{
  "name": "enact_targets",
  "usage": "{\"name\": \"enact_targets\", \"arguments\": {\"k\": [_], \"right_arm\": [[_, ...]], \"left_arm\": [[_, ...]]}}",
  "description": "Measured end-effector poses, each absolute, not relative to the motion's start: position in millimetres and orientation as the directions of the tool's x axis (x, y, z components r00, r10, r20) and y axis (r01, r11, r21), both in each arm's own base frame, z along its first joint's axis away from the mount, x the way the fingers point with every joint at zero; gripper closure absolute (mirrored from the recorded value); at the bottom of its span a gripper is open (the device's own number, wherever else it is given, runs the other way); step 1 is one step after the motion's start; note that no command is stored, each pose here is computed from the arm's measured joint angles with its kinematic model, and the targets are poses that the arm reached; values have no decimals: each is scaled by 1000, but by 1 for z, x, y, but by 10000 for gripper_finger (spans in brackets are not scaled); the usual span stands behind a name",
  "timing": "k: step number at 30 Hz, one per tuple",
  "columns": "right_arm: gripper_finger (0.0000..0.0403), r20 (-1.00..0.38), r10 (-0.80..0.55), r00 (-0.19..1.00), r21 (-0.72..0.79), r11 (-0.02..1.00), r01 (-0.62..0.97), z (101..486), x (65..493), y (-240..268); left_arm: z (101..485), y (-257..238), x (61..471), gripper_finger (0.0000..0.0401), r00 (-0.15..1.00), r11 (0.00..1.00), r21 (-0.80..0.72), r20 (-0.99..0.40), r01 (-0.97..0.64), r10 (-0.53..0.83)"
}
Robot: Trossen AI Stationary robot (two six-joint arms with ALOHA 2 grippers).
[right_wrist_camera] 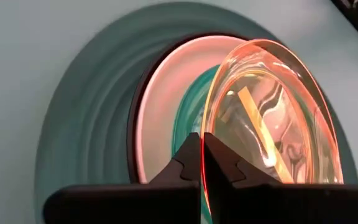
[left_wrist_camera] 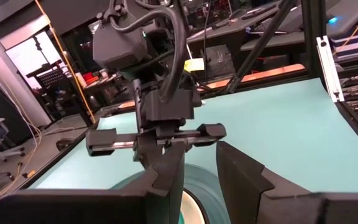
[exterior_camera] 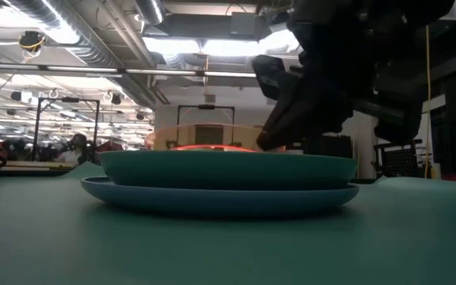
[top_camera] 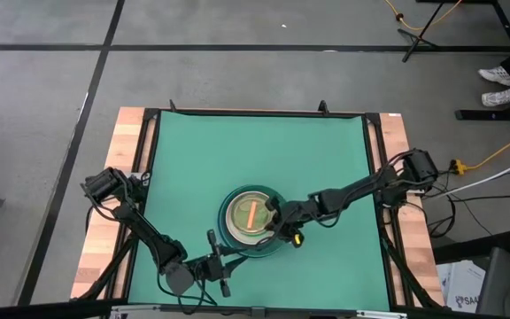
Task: Stack plastic plates
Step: Stack the orange plate on top of the light blue plate
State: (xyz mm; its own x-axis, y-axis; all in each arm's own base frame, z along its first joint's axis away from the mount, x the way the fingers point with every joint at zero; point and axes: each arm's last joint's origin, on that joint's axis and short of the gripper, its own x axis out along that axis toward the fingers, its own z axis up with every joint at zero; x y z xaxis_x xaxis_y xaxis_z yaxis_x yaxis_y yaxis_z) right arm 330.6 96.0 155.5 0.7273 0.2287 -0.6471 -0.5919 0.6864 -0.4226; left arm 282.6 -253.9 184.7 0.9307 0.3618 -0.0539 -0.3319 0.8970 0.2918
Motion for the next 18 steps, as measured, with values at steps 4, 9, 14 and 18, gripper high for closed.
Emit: {"name": "enact_targets", "arguments": {"k": [4, 9, 14, 18], "right_arm": [[402, -649, 227, 726, -422, 687, -592, 152, 332, 96], [402, -656, 226, 720, -403, 702, -588, 151, 331, 96], [388, -655, 220, 723, -368, 743, -559, 152, 331, 96], [338, -647, 235, 725, -350, 754, -556, 152, 332, 97]], "left_arm": [[185, -254, 283, 314, 934, 901, 291, -55, -323, 353], [185, -254, 283, 314, 935, 902, 290, -56, -319, 349], [184, -255, 283, 314, 944, 916, 273, -63, -295, 323], [183, -254, 285, 314, 953, 926, 268, -72, -267, 295]]}}
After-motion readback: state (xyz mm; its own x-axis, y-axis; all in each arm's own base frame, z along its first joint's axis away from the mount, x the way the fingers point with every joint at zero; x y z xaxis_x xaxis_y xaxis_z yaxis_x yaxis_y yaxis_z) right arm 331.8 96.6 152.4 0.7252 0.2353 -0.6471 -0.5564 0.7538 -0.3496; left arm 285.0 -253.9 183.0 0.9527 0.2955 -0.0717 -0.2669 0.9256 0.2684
